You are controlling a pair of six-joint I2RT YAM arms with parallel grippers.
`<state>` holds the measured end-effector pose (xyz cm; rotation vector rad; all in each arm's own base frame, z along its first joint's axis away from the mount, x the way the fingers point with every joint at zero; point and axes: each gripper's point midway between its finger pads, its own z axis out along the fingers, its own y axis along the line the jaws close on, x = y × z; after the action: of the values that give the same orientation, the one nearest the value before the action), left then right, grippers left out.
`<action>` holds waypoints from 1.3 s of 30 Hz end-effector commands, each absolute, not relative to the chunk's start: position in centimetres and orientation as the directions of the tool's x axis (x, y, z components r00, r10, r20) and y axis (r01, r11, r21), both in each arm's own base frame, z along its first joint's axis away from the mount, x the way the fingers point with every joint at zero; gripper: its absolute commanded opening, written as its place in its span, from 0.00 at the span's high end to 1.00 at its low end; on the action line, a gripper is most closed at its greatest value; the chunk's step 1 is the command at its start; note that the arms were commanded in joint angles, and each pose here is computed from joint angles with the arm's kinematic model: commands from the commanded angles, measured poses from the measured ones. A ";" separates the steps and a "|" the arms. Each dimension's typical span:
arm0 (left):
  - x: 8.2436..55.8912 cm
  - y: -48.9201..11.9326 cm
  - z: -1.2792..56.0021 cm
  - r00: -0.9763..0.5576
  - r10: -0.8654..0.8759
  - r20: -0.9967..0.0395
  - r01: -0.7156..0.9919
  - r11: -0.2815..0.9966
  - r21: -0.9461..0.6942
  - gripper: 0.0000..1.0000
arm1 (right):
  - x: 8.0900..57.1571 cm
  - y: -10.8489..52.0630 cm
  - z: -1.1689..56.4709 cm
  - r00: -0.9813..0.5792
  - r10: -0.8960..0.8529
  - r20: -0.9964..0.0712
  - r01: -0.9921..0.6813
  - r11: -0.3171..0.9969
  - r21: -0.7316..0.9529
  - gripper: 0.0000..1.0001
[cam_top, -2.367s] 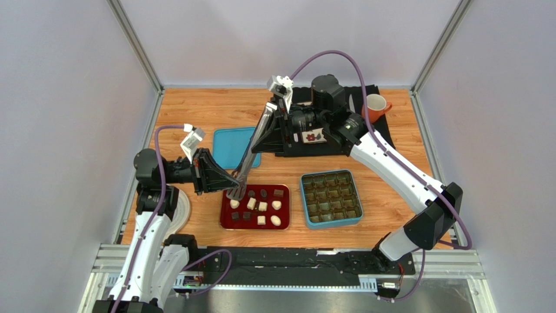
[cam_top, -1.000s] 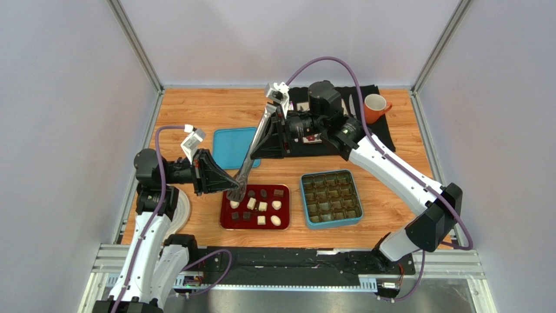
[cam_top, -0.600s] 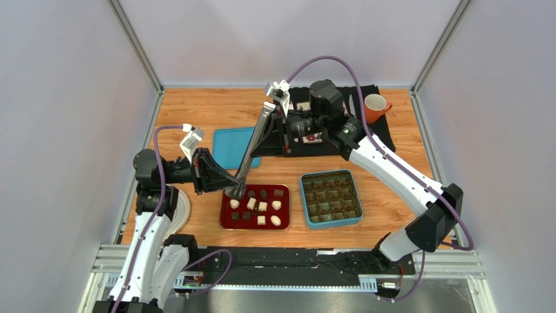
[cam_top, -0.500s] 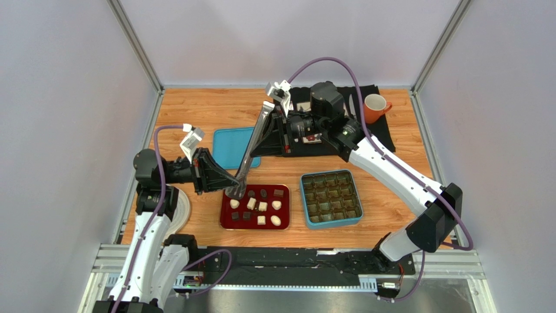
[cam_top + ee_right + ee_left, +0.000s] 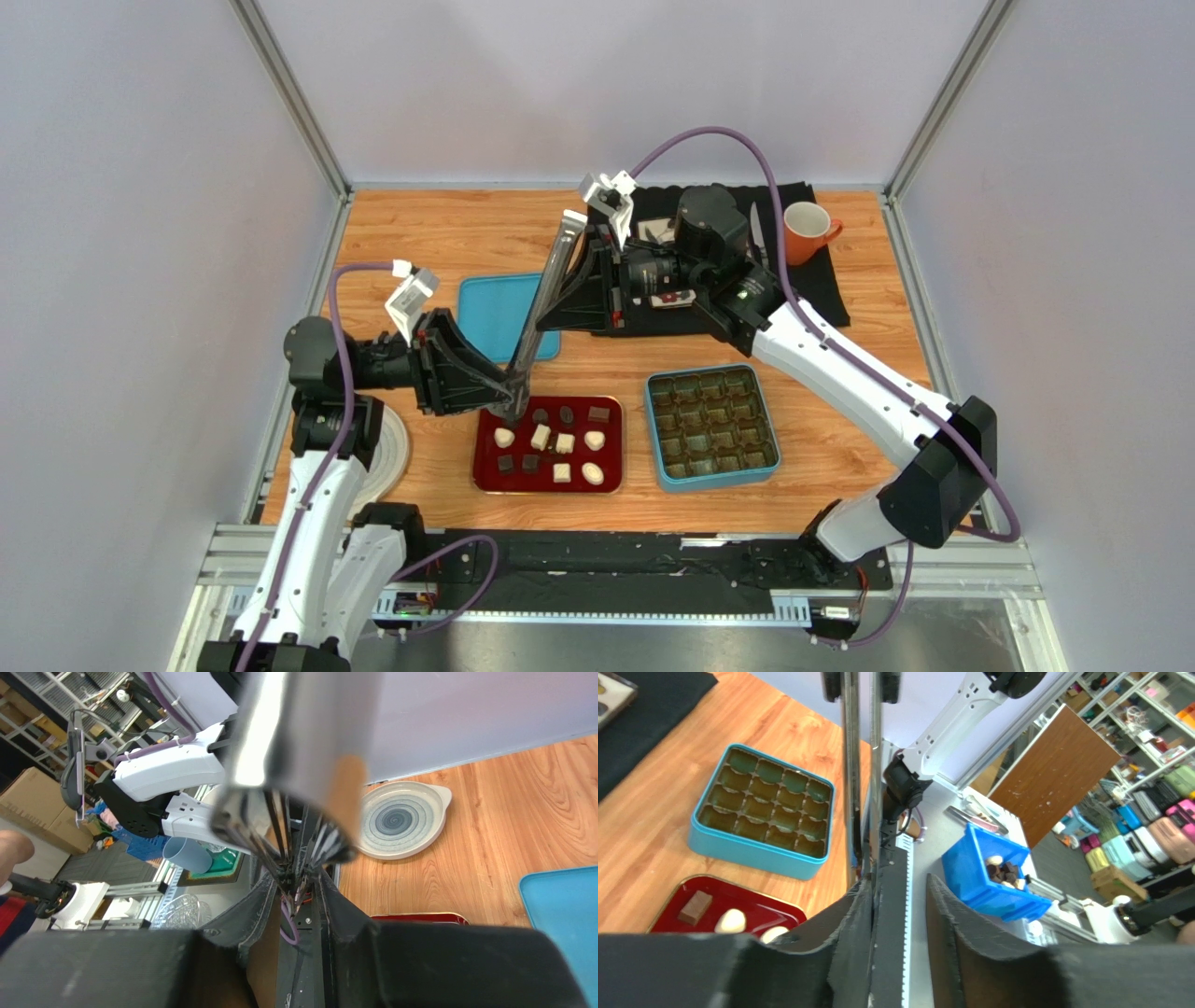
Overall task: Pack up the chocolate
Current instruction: Pick up the clamp at the center of the board.
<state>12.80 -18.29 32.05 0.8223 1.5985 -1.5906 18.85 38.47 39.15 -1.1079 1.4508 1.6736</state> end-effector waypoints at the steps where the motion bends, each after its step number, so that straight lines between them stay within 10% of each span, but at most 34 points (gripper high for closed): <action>1: 8.1 -17.0 33.6 -0.417 0.170 -0.893 0.882 -0.163 -0.443 0.35 | 18.8 37.5 41.1 -0.355 0.013 -0.935 -0.926 -0.142 0.349 0.88; 8: 10.4 -16.2 35.5 -0.388 0.143 -0.911 0.912 -0.085 -0.402 0.09 | 18.1 36.7 41.0 -0.334 0.008 -0.942 -0.935 -0.129 0.330 0.90; 16: 14.2 -13.5 39.3 -0.225 0.094 -0.970 0.969 0.121 -0.213 0.08 | 17.2 35.9 40.7 -0.335 0.001 -0.942 -0.934 -0.130 0.332 0.90; 39: 11.0 -15.5 30.3 -0.414 0.098 -0.905 0.908 -0.031 -0.419 0.09 | 18.0 40.1 42.8 -0.323 0.122 -0.938 -0.941 -0.146 0.305 0.95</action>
<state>16.23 -15.66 32.11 0.7408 1.5603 -1.4039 16.24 39.68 39.89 -1.0820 1.3673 1.6839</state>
